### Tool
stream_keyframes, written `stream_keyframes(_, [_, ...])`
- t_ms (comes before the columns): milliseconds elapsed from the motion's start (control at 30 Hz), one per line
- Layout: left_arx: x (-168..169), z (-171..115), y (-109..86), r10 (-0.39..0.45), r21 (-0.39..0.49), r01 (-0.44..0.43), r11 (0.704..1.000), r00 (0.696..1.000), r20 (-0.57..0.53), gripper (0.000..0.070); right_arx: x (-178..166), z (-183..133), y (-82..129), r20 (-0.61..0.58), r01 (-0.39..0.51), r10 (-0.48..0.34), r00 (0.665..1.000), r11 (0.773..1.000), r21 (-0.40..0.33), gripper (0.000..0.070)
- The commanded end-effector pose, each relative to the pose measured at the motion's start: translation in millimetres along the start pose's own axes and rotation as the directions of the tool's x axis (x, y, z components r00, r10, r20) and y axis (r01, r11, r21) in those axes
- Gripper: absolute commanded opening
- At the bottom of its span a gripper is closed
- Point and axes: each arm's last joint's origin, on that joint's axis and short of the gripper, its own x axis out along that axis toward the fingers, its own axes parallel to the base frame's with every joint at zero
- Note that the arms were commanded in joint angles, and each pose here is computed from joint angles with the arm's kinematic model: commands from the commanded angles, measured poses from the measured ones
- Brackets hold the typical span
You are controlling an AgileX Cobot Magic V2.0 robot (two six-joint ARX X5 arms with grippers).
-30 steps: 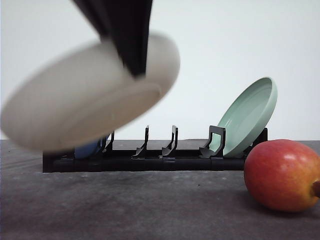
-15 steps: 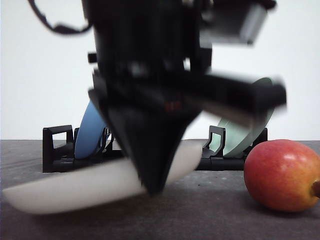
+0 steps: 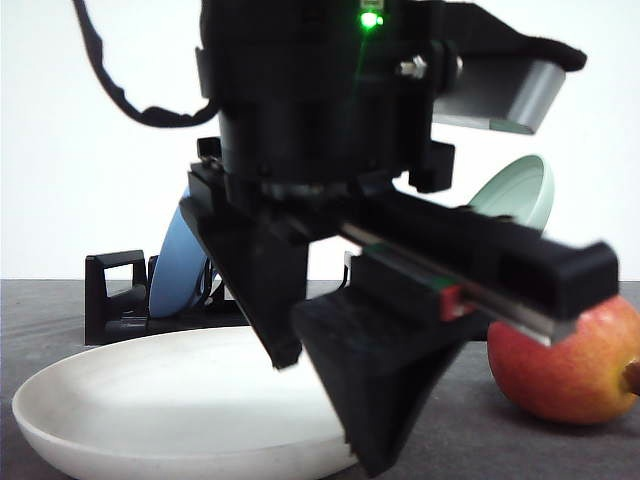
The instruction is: Place pomegranate in white plate
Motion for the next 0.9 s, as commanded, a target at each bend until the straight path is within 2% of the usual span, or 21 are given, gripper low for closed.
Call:
stream_keyframes(0, [-8, 2, -2.2, -0.015, -0.011, 0.015, 1.0, 0.999, 0.032, 0.0524, -2, 3, 2, 0.008, -0.005, 0.005, 1.0, 1.0, -0.005, 0.0591])
stream_keyframes(33, [-12, 2, -0.7, -0.018, -0.015, 0.018, 1.0, 0.999, 0.042, 0.053, -2, 3, 2, 0.002, -0.006, 0.006, 1.0, 1.0, -0.001, 0.0591])
stream_keyframes(167, [-30, 1, 7.8, -0.033, -0.041, 0.037, 0.998, 0.995, 0.097, 0.0649, -1, 1, 4, -0.022, -0.027, 0.027, 0.999, 1.0, 0.004, 0.0591])
stream_keyframes(333, [-64, -8, 25.1, -0.052, -0.07, 0.065, 0.995, 0.983, 0.174, 0.0634, 1, -3, 6, -0.058, -0.035, 0.036, 0.998, 0.999, 0.013, 0.0591])
stream_keyframes(433, [-90, -18, 39.4, -0.066, -0.091, 0.09, 0.992, 0.97, 0.235, 0.0632, 6, -8, 4, -0.131, -0.018, 0.026, 0.991, 0.998, 0.061, 0.0591])
stream_keyframes(567, [-127, -36, 60.8, -0.087, -0.125, 0.139, 0.982, 0.931, 0.354, 0.0631, 18, -17, -2, -0.285, 0.017, 0.017, 0.958, 0.993, 0.116, 0.0591])
stream_keyframes(733, [-164, -65, 86.5, -0.101, -0.154, 0.196, 0.968, 0.874, 0.476, 0.0629, 40, -20, -13, -0.419, 0.065, 0.009, 0.908, 0.985, 0.162, 0.0592])
stream_keyframes(867, [-183, -89, 102.2, -0.105, -0.177, 0.239, 0.955, 0.828, 0.551, 0.0624, 68, -22, -25, -0.523, 0.08, 0.039, 0.852, 0.976, 0.203, 0.0592])
